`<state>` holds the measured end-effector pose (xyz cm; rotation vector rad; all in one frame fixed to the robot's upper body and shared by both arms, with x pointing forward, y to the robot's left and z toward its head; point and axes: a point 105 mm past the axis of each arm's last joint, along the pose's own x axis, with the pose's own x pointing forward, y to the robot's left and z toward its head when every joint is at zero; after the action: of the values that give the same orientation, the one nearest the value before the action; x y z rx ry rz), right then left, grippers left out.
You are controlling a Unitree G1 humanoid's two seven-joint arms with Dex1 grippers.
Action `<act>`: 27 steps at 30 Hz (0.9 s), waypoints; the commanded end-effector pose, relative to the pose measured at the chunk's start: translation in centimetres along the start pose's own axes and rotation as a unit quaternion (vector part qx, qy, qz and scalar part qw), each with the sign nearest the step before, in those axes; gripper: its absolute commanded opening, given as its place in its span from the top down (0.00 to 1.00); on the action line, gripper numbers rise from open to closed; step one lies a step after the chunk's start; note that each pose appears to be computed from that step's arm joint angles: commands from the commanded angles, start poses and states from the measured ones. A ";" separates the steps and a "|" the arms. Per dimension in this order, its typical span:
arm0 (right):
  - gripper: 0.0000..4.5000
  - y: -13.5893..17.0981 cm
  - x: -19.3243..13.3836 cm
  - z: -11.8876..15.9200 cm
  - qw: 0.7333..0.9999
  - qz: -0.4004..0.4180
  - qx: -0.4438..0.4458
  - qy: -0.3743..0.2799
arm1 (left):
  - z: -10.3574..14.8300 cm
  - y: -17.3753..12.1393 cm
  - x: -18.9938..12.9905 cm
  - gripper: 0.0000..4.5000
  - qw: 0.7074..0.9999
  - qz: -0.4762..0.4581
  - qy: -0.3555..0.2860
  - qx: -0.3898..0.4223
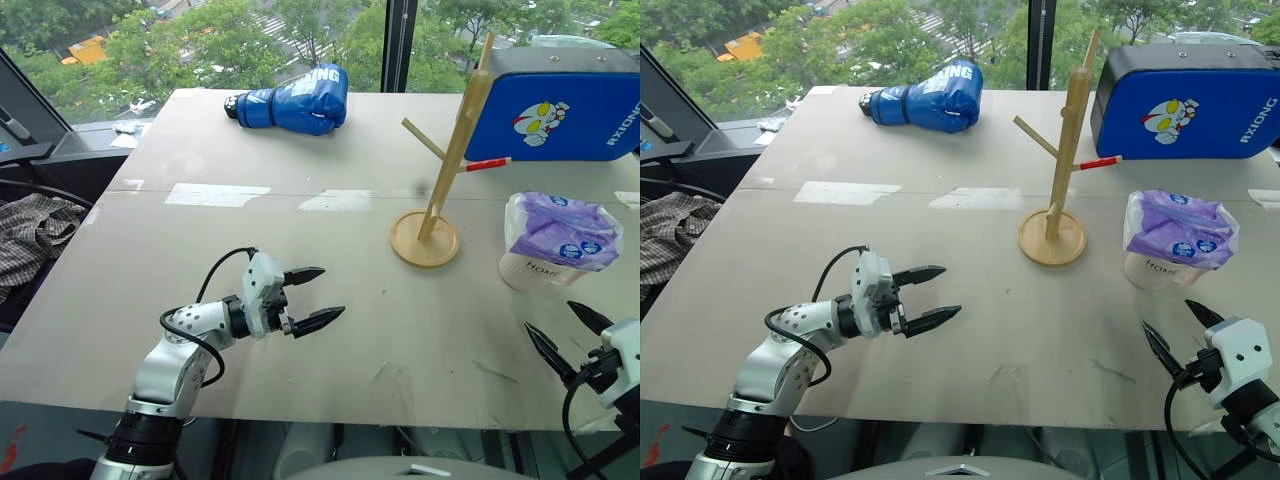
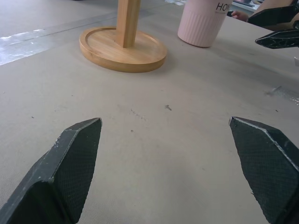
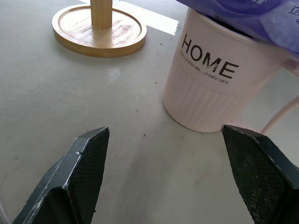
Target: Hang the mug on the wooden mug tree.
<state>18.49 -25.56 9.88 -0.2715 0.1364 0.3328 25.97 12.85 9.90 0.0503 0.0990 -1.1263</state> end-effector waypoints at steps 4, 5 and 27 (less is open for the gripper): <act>0.14 0.3 0.6 2.5 0.999 -0.005 -0.025 -0.045 | 2.3 0.0 0.7 0.00 0.999 -0.024 -0.040 0.022; 0.14 0.3 0.7 2.7 0.999 -0.006 -0.026 -0.046 | 2.4 0.1 0.8 0.00 0.998 -0.027 -0.041 0.024; 0.01 -0.7 3.0 13.0 0.963 -0.013 -0.268 -0.028 | 5.8 -3.4 0.4 0.00 0.983 -0.145 -0.095 0.066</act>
<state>22.09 -21.00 22.16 -0.7453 -0.0336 0.3874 24.16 10.99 14.65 0.0332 -0.0978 -1.4109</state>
